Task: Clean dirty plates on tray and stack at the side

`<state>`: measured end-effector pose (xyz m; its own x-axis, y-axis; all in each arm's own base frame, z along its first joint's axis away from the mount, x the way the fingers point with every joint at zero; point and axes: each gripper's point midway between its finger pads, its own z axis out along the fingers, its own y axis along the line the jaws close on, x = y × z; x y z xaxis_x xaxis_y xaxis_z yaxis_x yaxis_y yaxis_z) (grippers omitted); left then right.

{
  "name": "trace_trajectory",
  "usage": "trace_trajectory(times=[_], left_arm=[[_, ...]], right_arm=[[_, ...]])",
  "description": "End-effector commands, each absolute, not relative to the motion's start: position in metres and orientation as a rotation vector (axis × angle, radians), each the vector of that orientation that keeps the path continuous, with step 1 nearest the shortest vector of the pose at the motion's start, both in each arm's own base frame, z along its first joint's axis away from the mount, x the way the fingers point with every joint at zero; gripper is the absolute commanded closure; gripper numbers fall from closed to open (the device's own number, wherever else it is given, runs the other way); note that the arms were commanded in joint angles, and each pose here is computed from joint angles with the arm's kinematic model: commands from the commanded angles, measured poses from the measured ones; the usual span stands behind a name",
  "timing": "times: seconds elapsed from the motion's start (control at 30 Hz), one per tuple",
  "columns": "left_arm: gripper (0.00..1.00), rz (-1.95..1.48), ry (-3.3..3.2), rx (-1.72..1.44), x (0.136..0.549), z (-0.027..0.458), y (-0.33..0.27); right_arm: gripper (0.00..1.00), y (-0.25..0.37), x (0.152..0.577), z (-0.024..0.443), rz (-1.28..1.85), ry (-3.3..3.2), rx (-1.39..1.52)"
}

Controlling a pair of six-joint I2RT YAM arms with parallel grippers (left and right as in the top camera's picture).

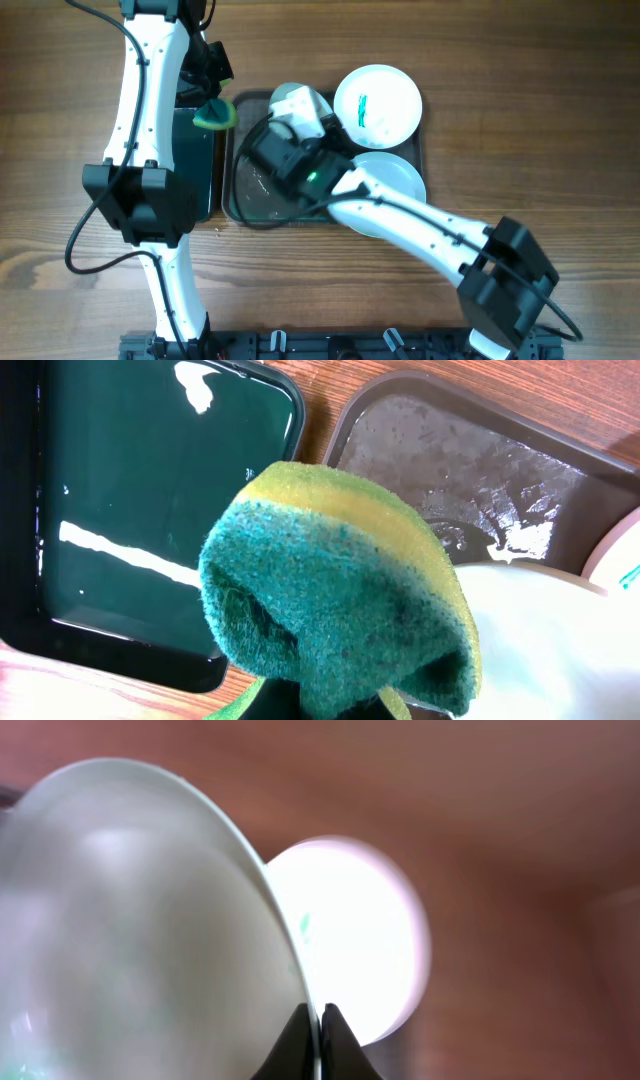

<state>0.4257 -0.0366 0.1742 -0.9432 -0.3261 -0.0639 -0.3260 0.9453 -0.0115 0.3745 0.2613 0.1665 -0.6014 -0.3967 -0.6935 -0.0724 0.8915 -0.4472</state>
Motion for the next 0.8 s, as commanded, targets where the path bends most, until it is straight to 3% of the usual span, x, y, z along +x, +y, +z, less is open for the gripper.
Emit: trace_trajectory(times=[0.0, 0.17, 0.3, 0.43, 0.67, 0.77], left_arm=[[0.96, -0.042, 2.998, -0.481, 0.429, 0.186, -0.041], [0.96, -0.045, 2.99, -0.485, 0.431, 0.186, -0.041], [0.96, -0.052, 2.987, -0.484, 0.432, 0.186, -0.042], [0.96, -0.052, 2.987, -0.484, 0.432, 0.186, -0.042], [0.96, -0.052, 2.987, -0.484, 0.432, 0.186, -0.042], [0.96, -0.052, 2.987, -0.484, 0.432, 0.186, -0.042]], right_arm=[[0.96, 0.277, 0.37, 0.11, 0.205, 2.617, -0.074], [0.95, 0.255, 0.365, 0.029, 0.331, 2.827, 0.084], [0.95, 0.266, 0.351, 0.009, 0.416, 2.912, 0.044], [0.56, 0.275, 0.359, 0.015, 0.488, 2.844, -0.259], [0.55, 0.276, 0.387, 0.027, 0.619, 2.709, -0.707], [0.61, 0.279, 0.395, 0.01, 0.607, 2.713, -0.708]])
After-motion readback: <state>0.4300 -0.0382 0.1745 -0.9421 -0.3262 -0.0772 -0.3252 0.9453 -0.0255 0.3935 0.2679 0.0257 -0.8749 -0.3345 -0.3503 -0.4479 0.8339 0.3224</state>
